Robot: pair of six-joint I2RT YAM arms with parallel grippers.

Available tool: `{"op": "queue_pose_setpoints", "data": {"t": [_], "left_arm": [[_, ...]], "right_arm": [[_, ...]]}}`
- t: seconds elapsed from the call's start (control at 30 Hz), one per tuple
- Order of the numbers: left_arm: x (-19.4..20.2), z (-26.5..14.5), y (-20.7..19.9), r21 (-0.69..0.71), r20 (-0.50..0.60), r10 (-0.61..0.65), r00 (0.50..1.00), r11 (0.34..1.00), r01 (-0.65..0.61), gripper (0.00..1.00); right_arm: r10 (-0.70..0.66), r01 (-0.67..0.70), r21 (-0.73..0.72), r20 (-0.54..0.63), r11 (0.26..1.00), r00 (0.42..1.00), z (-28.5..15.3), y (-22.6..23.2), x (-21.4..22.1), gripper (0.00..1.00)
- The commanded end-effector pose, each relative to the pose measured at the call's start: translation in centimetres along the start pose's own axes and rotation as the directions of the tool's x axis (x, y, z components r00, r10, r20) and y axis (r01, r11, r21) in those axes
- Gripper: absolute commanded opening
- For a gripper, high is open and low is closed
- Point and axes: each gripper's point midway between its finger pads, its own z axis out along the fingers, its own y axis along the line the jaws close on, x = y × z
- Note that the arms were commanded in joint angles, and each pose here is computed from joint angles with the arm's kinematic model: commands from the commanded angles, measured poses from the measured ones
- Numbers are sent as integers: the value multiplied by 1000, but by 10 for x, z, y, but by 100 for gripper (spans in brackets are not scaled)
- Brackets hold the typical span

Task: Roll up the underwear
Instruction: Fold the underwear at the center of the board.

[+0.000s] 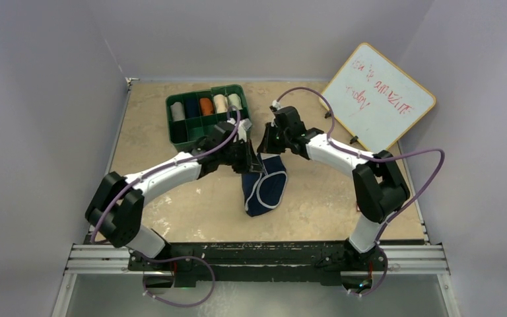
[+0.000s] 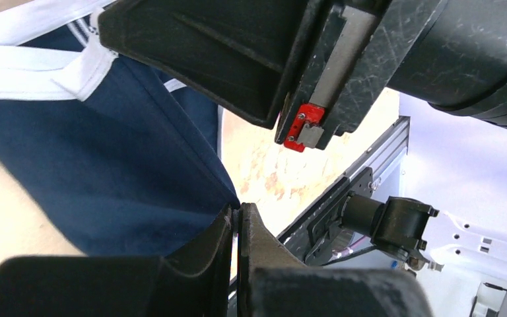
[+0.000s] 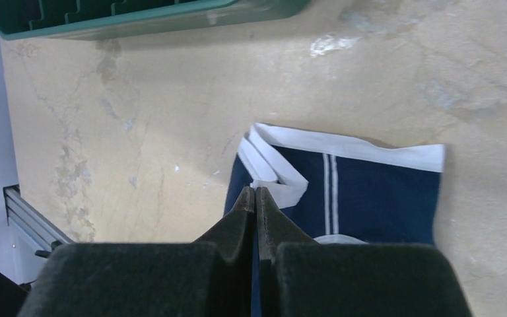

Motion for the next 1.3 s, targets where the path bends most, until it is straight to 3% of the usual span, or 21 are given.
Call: {"op": "queue_pose_setpoints", "data": {"t": [0.0,0.5,0.9,1.27], "left_arm": [[-13,22,-25,26,29,18,999,999,-18,0],[5,81,-37,-11,-35,35,999,999,-36,0],[10,120,-29,12,-14,11,1000,1000,-10,0],[-1,129,-50,101,10,-1,1000,995,0,1]], "right_arm": [[-30,33,-64,51,997,998,-13,-1,-17,0],[-42,51,-149,59,988,997,-16,-46,-32,0],[21,-21,-15,27,1000,999,1,-105,-26,0],[-1,0,20,41,1000,999,-1,-112,-34,0]]}}
